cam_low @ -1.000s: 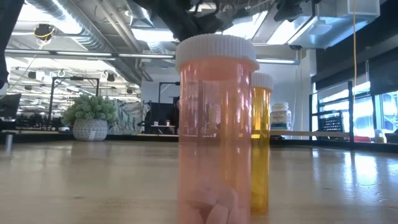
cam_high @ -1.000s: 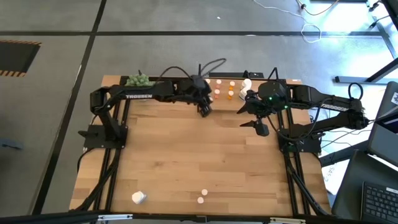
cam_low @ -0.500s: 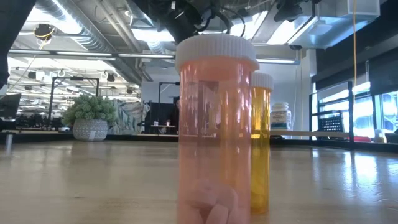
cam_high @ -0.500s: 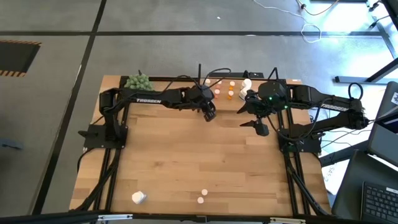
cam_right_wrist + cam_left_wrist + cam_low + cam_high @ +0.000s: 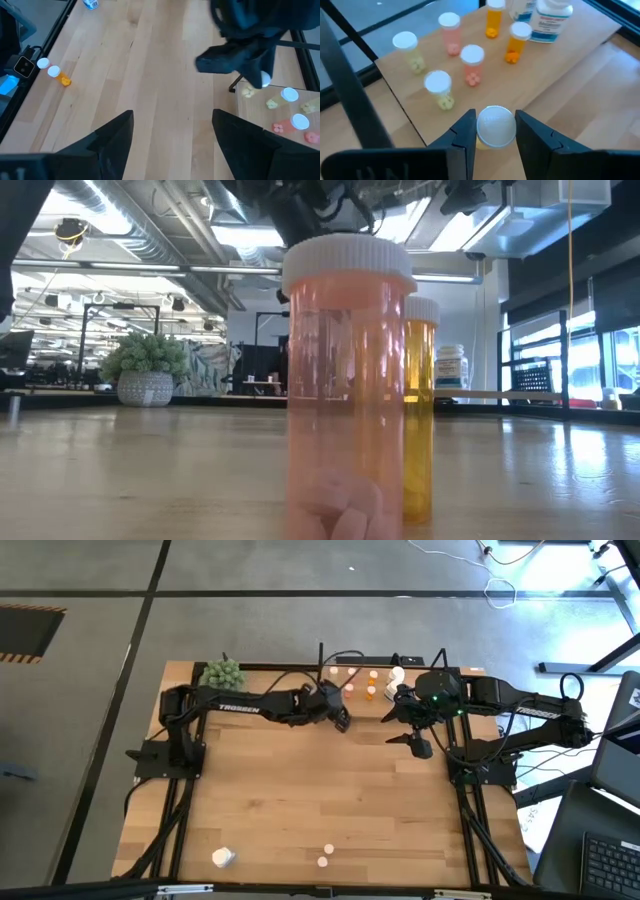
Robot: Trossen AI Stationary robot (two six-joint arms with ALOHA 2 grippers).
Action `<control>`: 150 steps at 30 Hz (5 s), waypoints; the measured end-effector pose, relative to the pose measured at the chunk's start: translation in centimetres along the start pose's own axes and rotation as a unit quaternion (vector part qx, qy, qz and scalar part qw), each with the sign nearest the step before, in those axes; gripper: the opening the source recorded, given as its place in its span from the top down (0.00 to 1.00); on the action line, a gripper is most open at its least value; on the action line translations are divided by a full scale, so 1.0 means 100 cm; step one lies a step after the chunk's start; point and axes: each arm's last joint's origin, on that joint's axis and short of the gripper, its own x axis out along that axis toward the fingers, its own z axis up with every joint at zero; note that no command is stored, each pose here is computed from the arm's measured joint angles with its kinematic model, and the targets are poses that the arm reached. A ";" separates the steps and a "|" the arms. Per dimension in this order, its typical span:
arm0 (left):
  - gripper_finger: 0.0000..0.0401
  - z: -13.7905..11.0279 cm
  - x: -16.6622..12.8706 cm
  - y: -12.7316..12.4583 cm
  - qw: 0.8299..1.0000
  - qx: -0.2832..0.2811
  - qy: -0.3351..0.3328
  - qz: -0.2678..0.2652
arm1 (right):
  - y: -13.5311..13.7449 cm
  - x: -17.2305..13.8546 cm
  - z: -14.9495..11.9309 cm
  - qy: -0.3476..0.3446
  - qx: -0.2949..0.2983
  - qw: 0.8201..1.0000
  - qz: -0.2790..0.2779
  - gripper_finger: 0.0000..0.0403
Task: Pick and place medicine bottles onto shelf by color
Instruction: Put the yellow pill bottle on the shelf aligned with the other yellow pill bottles
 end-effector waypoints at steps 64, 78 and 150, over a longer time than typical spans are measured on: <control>0.75 -0.044 0.033 -0.017 0.992 -0.031 -0.044 0.116 | -0.002 0.000 -0.001 0.008 0.013 0.999 -0.043 0.32; 0.75 -0.045 0.033 -0.016 0.992 -0.028 -0.038 0.118 | -0.002 0.000 -0.001 0.008 0.013 0.999 -0.041 0.32; 0.59 -0.046 0.035 -0.013 0.992 -0.036 -0.026 0.117 | -0.002 0.000 -0.001 0.008 0.013 0.999 -0.042 0.32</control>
